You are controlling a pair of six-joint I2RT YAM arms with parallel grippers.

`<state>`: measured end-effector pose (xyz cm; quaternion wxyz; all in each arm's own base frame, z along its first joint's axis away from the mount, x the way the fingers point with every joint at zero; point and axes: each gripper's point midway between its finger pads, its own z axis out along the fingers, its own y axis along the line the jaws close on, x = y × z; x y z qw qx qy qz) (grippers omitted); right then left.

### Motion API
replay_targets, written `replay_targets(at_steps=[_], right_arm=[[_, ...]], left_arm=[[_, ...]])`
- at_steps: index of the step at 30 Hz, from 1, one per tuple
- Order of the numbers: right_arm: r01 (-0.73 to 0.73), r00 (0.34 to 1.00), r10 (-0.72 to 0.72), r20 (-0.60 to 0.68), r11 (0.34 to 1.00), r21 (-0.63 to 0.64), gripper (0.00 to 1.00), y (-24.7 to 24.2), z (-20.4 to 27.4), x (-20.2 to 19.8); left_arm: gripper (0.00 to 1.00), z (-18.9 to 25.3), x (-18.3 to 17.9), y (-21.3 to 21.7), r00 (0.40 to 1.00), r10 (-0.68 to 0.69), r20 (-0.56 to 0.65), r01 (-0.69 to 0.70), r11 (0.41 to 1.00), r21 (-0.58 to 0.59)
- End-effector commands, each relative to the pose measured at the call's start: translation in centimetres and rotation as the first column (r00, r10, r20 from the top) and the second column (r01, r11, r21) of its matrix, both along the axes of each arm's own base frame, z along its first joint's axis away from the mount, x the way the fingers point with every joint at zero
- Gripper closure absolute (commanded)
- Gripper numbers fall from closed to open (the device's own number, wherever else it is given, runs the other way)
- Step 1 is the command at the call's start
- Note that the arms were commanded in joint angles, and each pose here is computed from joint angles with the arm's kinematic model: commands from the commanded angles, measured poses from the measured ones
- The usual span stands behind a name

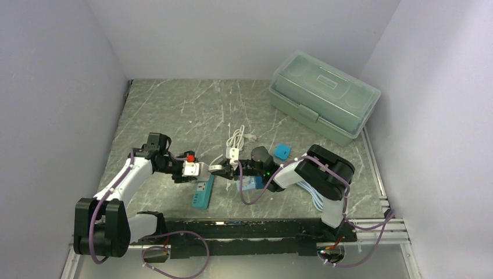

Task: Insert the plug
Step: Insert the plug into the socket.

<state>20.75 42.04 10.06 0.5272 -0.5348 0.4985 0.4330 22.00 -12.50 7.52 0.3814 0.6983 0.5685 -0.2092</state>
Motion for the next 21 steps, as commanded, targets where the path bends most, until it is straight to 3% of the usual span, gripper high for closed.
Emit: replay_targets(at_steps=[1, 21], right_arm=[[-0.034, 0.998, 0.031, 0.046, 0.997, 0.064, 1.00, 0.6, 1.9, -0.2], [-0.032, 0.998, 0.027, 0.059, 0.995, 0.095, 1.00, 1.0, 2.9, -0.2]], left_arm=[[0.61, -4.1, -3.8, 2.7, 0.989, 0.001, -0.149, 0.025, 0.984, 0.175], [0.62, -4.0, -4.0, 2.6, 0.989, -0.002, -0.149, 0.029, 0.984, 0.176]])
